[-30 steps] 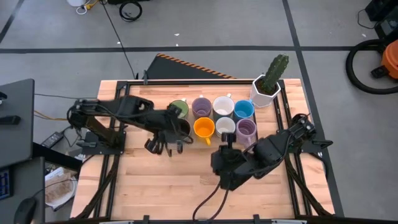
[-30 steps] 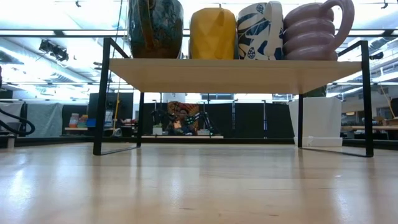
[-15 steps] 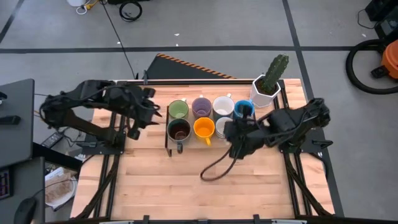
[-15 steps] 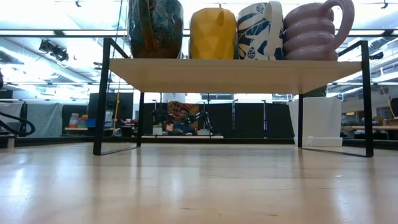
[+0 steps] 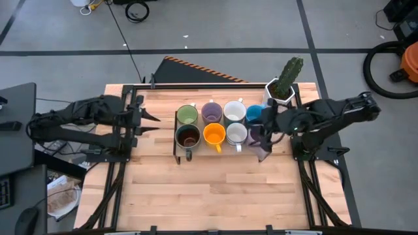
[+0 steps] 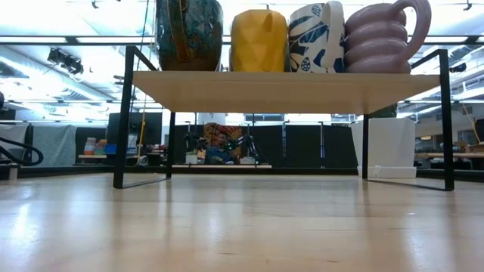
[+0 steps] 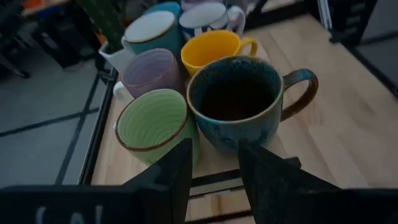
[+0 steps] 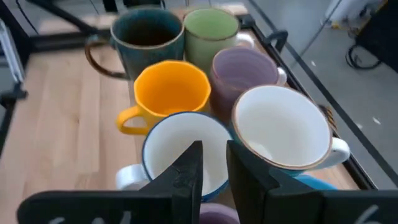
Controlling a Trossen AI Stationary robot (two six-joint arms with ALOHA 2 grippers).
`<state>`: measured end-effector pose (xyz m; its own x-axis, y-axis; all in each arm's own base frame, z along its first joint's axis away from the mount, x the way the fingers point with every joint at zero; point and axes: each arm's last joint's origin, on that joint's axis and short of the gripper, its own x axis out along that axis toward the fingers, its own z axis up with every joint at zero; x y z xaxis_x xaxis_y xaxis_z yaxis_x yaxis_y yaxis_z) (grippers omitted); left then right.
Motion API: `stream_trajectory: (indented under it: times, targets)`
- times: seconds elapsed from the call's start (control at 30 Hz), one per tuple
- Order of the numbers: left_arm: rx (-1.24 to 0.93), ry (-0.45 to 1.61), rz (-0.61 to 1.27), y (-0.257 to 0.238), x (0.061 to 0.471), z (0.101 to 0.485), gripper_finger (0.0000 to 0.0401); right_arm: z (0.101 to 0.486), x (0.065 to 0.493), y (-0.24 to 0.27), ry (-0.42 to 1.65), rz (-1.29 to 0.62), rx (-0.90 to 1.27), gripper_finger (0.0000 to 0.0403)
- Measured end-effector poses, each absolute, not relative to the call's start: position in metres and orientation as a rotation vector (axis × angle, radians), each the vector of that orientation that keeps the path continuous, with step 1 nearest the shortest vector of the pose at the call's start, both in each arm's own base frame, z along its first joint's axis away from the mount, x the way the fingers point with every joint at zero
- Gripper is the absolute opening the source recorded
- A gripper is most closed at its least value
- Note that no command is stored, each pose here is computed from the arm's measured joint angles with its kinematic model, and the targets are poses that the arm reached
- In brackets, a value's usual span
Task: Place coffee mugs
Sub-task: Return to Home Position
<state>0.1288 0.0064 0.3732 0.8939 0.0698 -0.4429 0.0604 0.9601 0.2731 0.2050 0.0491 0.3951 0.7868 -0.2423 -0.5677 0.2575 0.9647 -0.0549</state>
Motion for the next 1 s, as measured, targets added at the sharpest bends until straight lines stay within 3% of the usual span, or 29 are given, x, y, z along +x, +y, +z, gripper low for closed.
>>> stream_trajectory:
  times: [0.57,1.0]
  targets:
    - [0.115,0.136,0.058,0.004,0.088,0.306,0.0137,0.338,0.132,0.027,0.151,-0.107,0.137,0.0077]
    - [-0.001,-0.019,0.065,0.005,0.095,0.259,0.0137,0.308,0.102,0.018,-0.114,-0.109,0.167,0.0077]
